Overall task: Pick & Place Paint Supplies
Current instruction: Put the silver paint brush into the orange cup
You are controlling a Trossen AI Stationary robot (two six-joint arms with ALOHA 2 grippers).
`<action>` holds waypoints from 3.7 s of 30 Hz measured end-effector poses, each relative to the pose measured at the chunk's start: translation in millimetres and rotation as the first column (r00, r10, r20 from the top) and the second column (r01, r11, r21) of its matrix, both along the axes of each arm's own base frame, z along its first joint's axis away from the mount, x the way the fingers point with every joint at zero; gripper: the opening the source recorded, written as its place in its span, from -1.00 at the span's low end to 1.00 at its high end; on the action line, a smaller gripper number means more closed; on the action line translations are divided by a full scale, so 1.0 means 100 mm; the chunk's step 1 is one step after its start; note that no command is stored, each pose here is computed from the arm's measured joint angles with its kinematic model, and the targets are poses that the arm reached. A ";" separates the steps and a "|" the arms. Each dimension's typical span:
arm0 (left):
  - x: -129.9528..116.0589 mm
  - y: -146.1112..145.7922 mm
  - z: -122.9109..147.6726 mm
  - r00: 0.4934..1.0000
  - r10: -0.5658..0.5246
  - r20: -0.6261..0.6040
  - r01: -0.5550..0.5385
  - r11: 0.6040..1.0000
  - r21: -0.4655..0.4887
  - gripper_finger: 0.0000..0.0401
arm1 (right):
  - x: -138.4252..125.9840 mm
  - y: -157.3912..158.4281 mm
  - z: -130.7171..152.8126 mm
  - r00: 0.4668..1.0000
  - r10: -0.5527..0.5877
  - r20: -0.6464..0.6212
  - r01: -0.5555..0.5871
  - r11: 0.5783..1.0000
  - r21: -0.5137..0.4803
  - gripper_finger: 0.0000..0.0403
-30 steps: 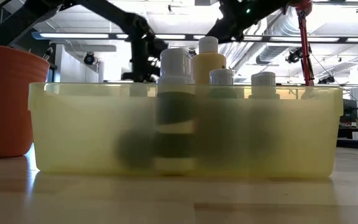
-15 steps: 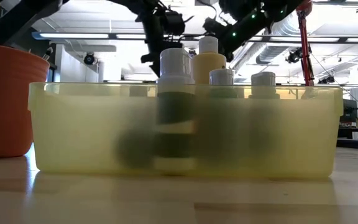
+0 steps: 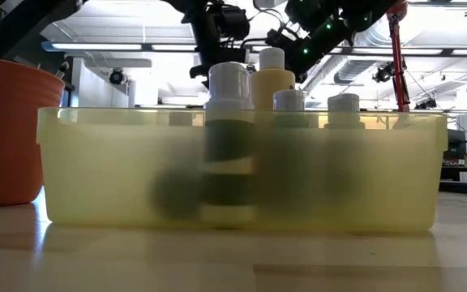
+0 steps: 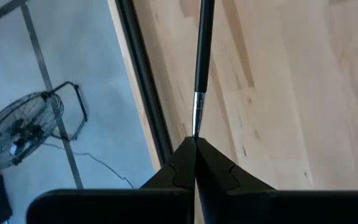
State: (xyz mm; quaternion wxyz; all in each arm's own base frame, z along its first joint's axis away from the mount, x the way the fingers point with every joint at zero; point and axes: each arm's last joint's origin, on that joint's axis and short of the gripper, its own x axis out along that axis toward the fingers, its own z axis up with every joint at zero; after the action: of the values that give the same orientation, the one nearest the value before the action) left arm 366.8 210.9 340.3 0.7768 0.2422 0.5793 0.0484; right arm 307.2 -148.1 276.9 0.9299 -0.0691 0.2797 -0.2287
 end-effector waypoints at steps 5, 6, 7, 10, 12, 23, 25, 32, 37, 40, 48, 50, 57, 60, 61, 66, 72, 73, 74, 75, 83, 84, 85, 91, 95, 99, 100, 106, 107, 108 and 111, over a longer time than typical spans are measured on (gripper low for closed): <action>0.06 -0.07 0.01 1.000 -0.017 0.014 0.017 1.000 0.016 -1.00 | -0.02 -0.02 -0.01 1.000 0.001 -0.011 -0.001 1.000 0.010 0.07; 0.08 -0.08 0.01 1.000 -0.018 0.019 0.018 0.999 0.029 -1.00 | -0.02 -0.02 -0.02 1.000 0.002 -0.024 -0.001 1.000 0.017 0.07; 0.09 -0.09 0.02 1.000 -0.016 0.025 0.014 0.999 0.046 -1.00 | -0.03 -0.01 -0.03 0.999 0.002 -0.036 -0.001 1.000 0.022 0.07; 0.11 -0.11 0.04 0.999 -0.021 0.035 0.019 0.998 0.056 -1.00 | -0.04 -0.01 -0.06 0.998 0.000 -0.066 0.003 0.999 0.035 0.07; 0.11 -0.11 0.04 0.999 -0.020 0.039 0.018 0.998 0.058 -1.00 | -0.05 -0.01 -0.07 0.996 -0.020 -0.082 0.022 0.999 0.027 0.07; 0.11 -0.11 0.04 0.999 -0.016 0.042 0.014 0.998 0.057 -1.00 | -0.13 -0.10 -0.10 0.989 -0.084 -0.123 0.088 0.996 0.026 -0.23; 0.11 -0.11 0.04 0.999 -0.016 0.042 0.013 0.998 0.056 -1.00 | -0.13 -0.12 -0.10 0.989 -0.088 -0.121 0.092 0.995 0.028 -0.34; 0.11 -0.11 0.05 0.998 -0.026 0.057 0.024 0.999 0.039 -1.00 | -0.12 -0.12 -0.08 0.994 -0.059 -0.093 0.063 0.997 0.040 -0.74; 0.12 -0.11 0.05 0.997 -0.034 0.072 0.032 0.999 0.033 -1.00 | -0.12 -0.11 -0.08 0.995 -0.036 -0.093 0.040 0.998 0.044 -0.95; 0.13 -0.11 0.05 0.996 -0.034 0.079 0.031 0.999 0.036 -1.00 | -0.12 -0.11 -0.08 0.995 -0.026 -0.101 0.029 0.999 0.031 -0.97; 0.13 -0.10 0.06 0.996 -0.035 0.080 0.032 0.999 0.038 -1.00 | -0.12 -0.11 -0.08 0.994 -0.023 -0.110 0.025 1.000 0.019 -0.98; 0.13 -0.10 0.06 0.996 -0.034 0.086 0.031 0.999 0.042 -1.00 | -0.12 -0.12 -0.08 0.994 -0.025 -0.110 0.027 0.999 0.017 -0.98; 0.17 -0.06 0.10 0.991 -0.013 0.135 -0.002 0.994 0.107 -0.99 | -0.13 -0.12 -0.08 0.993 -0.038 -0.114 0.039 0.999 0.012 -0.98; 0.18 -0.05 0.11 0.989 -0.016 0.144 -0.002 0.993 0.121 -0.98 | -0.13 -0.12 -0.08 0.993 -0.039 -0.115 0.041 0.999 0.012 -0.98; 0.18 -0.05 0.12 0.989 -0.016 0.147 -0.002 0.993 0.122 -0.96 | -0.13 -0.12 -0.08 0.992 -0.041 -0.116 0.042 0.999 0.012 -0.98; 0.20 -0.05 0.13 0.985 -0.009 0.171 -0.013 0.992 0.126 -0.71 | -0.14 -0.13 -0.09 0.990 -0.049 -0.129 0.051 0.999 0.011 -0.98; 0.19 -0.03 0.14 0.986 0.044 0.163 -0.074 0.981 0.179 -0.33 | -0.17 -0.17 -0.05 0.992 -0.085 -0.090 0.087 0.996 0.018 -0.98; 0.19 -0.02 0.14 0.986 0.060 0.155 -0.090 0.976 0.199 -0.29 | -0.18 -0.17 -0.02 0.992 -0.100 -0.079 0.102 0.995 0.013 -0.98; 0.18 -0.02 0.14 0.988 0.077 0.136 -0.106 0.970 0.217 -0.25 | -0.19 -0.19 0.00 0.991 -0.112 -0.067 0.113 0.994 0.006 -0.98; 0.16 -0.01 0.14 0.988 0.099 0.117 -0.125 0.962 0.242 -0.23 | -0.21 -0.20 0.02 0.991 -0.119 -0.056 0.120 0.993 0.001 -0.99; -0.01 0.14 0.11 0.965 0.262 0.022 -0.255 0.909 0.331 -0.21 | -0.35 -0.27 0.07 0.983 -0.163 -0.079 0.164 0.986 0.013 -0.99; -0.06 0.19 0.10 0.960 0.280 0.013 -0.271 0.914 0.303 -0.21 | -0.36 -0.27 0.07 0.983 -0.163 -0.081 0.165 0.986 0.015 -0.99; -0.12 0.24 0.08 0.955 0.298 -0.004 -0.286 0.920 0.267 -0.21 | -0.36 -0.27 0.07 0.983 -0.163 -0.084 0.165 0.986 0.016 -0.99; -0.54 0.60 -0.02 0.941 0.339 -0.018 -0.339 0.936 -0.095 -0.21 | -0.39 -0.25 0.10 0.983 -0.168 -0.080 0.170 0.985 0.025 -0.99; -0.74 0.86 -0.10 0.935 0.332 0.125 -0.258 0.878 -0.403 -0.21 | -0.41 -0.25 0.13 0.979 -0.196 -0.048 0.198 0.978 0.058 -0.99; -1.00 1.08 -0.09 0.890 0.399 0.220 -0.211 0.788 -0.579 -0.21 | -0.46 -0.23 0.19 0.978 -0.205 -0.032 0.206 0.976 0.067 -0.99; -1.07 1.12 -0.10 0.883 0.414 0.222 -0.212 0.773 -0.598 -0.21 | -0.48 -0.24 0.20 0.978 -0.208 -0.035 0.210 0.975 0.067 -0.99; -1.36 1.19 0.12 0.813 0.507 0.286 -0.222 0.725 -0.652 -0.21 | -0.56 -0.24 0.29 0.972 -0.234 0.002 0.233 0.970 0.073 -0.99; -1.39 1.16 0.17 0.812 0.506 0.290 -0.219 0.725 -0.653 -0.21 | -0.57 -0.23 0.30 0.972 -0.236 0.009 0.235 0.969 0.071 -0.99; -1.42 1.12 0.23 0.812 0.500 0.300 -0.212 0.732 -0.647 -0.21 | -0.58 -0.23 0.32 0.972 -0.236 0.014 0.234 0.970 0.069 -0.99; -1.48 0.91 0.50 0.806 0.462 0.369 -0.167 0.776 -0.608 -0.21 | -0.60 -0.21 0.37 0.972 -0.234 0.034 0.232 0.971 0.063 -0.99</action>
State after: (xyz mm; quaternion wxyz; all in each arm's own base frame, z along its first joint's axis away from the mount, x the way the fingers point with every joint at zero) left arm 218.8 301.8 390.7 0.9144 -0.1156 0.3805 0.0758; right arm 247.3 -169.1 313.5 0.9037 -0.0036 0.2735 -0.3294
